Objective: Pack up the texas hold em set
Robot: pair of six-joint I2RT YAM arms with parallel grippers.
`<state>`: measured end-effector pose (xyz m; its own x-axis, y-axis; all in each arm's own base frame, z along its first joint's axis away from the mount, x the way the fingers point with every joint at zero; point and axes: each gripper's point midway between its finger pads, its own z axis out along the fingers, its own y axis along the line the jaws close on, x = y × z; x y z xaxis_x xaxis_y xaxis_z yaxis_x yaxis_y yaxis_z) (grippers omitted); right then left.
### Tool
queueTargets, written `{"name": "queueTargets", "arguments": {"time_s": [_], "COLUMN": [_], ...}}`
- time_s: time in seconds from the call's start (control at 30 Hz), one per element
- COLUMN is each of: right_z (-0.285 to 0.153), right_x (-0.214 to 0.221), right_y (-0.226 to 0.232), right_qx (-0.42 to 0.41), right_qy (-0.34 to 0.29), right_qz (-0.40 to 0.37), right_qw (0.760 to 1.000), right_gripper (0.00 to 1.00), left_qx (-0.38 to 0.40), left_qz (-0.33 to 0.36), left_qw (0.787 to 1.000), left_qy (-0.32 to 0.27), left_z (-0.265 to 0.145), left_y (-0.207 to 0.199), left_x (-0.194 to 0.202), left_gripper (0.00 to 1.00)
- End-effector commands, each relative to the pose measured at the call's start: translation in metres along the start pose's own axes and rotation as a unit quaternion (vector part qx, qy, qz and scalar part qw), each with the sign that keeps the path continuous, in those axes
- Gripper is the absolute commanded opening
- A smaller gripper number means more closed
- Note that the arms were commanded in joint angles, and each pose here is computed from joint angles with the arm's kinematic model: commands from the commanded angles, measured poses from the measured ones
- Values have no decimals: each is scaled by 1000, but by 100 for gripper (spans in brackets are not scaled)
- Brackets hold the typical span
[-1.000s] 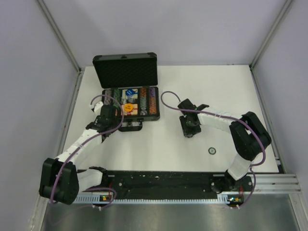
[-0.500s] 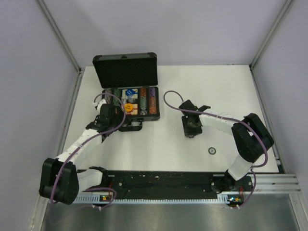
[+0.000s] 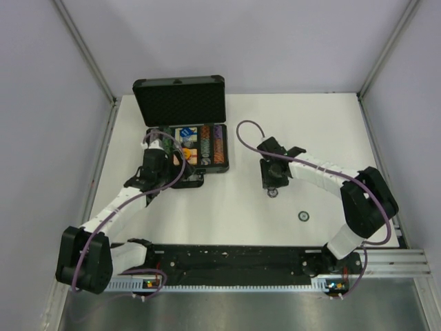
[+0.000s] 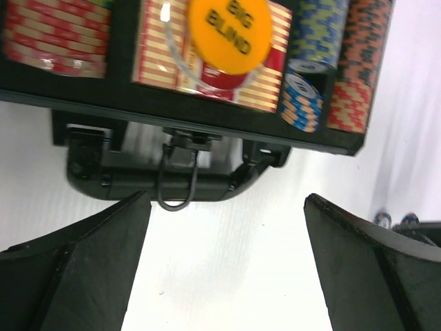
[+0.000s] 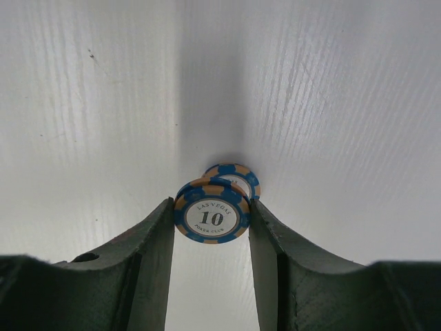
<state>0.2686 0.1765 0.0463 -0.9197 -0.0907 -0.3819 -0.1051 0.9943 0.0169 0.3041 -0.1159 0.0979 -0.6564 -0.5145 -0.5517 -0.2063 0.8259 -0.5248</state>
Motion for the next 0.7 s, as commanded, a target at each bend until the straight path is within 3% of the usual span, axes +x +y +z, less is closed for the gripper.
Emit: {"name": "queueTargets", "arguments": {"time_s": [0.0,0.3,0.67], "right_z": [-23,-42,-63], "right_x": [-37,-69,-67], "right_y": [15,44,62], "right_qx": [-25,-58,-100], "right_qy": [-42,-41,7], "right_qz": [44,162,285], "right_qw": [998,984,953], "right_gripper": [5,6,5], "left_qx": [103,245,356], "left_qz": [35,63,60], "left_qw": [994,967,932], "left_qy": [-11,-9,20], "left_z": [-8,-22,-12], "left_y": [-38,-101,-188], "left_x": [-2,22,59], "left_gripper": [99,99,97]}}
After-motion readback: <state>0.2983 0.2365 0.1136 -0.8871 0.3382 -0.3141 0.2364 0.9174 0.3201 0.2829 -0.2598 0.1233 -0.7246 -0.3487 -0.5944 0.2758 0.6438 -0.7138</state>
